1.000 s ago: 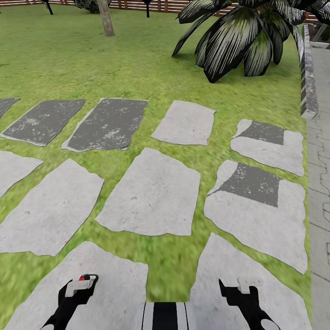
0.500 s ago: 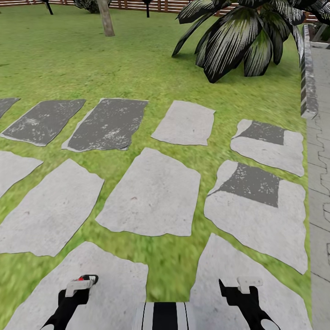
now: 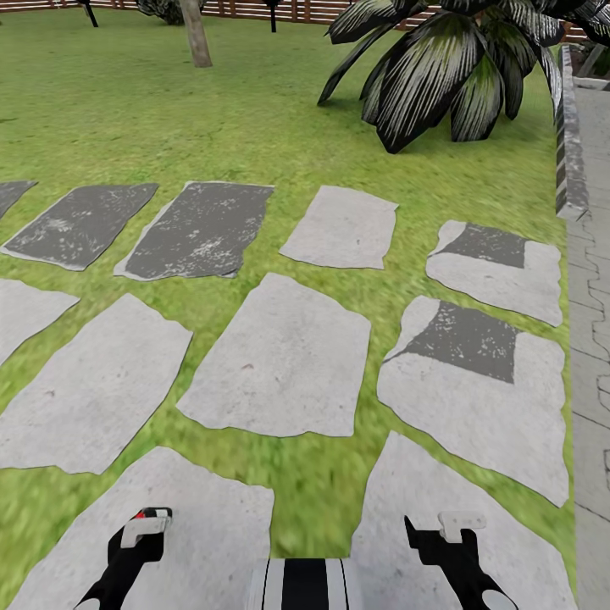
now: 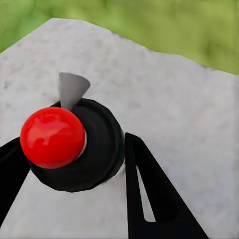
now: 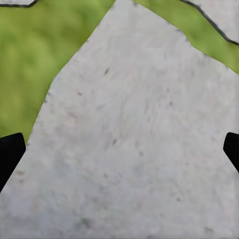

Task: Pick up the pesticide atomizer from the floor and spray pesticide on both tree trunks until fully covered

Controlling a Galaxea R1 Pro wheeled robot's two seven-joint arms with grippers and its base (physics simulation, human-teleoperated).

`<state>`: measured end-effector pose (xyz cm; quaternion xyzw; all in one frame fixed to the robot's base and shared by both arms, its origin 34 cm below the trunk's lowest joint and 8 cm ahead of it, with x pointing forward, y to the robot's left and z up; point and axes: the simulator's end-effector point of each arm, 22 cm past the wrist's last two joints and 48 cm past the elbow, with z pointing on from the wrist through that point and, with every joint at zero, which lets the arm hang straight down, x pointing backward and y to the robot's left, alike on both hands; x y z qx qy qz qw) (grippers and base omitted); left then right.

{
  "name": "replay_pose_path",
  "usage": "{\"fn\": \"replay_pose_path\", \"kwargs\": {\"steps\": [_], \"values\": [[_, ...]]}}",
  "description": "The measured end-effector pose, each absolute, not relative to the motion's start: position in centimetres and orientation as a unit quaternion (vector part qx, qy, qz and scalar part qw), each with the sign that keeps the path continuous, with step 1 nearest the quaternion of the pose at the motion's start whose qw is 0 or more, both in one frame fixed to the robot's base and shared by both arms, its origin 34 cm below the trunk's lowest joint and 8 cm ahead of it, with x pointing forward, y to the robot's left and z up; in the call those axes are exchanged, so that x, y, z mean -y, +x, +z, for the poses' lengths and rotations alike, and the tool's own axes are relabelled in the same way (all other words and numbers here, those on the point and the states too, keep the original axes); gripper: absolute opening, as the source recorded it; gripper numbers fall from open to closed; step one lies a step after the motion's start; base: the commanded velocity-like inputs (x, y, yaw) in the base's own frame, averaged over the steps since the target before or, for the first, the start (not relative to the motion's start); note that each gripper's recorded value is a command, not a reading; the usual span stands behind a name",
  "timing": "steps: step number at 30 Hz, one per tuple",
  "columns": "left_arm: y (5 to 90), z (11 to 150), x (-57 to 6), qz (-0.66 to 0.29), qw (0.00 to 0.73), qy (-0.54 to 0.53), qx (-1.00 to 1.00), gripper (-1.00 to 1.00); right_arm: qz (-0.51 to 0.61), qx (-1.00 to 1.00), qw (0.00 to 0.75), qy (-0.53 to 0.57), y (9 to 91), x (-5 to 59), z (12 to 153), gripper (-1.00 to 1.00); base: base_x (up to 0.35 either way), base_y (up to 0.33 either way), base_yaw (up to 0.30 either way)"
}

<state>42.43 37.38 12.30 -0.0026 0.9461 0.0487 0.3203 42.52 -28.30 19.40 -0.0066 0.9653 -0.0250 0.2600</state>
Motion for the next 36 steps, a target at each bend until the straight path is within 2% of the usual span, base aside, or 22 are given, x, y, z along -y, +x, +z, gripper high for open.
{"fn": "replay_pose_path", "kwargs": {"steps": [32, 36], "values": [[46.5, 16.6, -37.3, 0.048, 0.372, -0.005, -0.927, -1.0, -0.02, -0.949, 0.316, -0.007, 45.8, 27.7, 23.8, 1.0, 0.0, 0.0, -0.001], [44.1, 16.7, -38.2, 0.056, 0.361, -0.011, -0.931, -1.0, -0.023, -0.947, 0.32, -0.012, 45.8, 28.1, 24.1, 1.0, 0.0, 0.0, -0.063]]}}
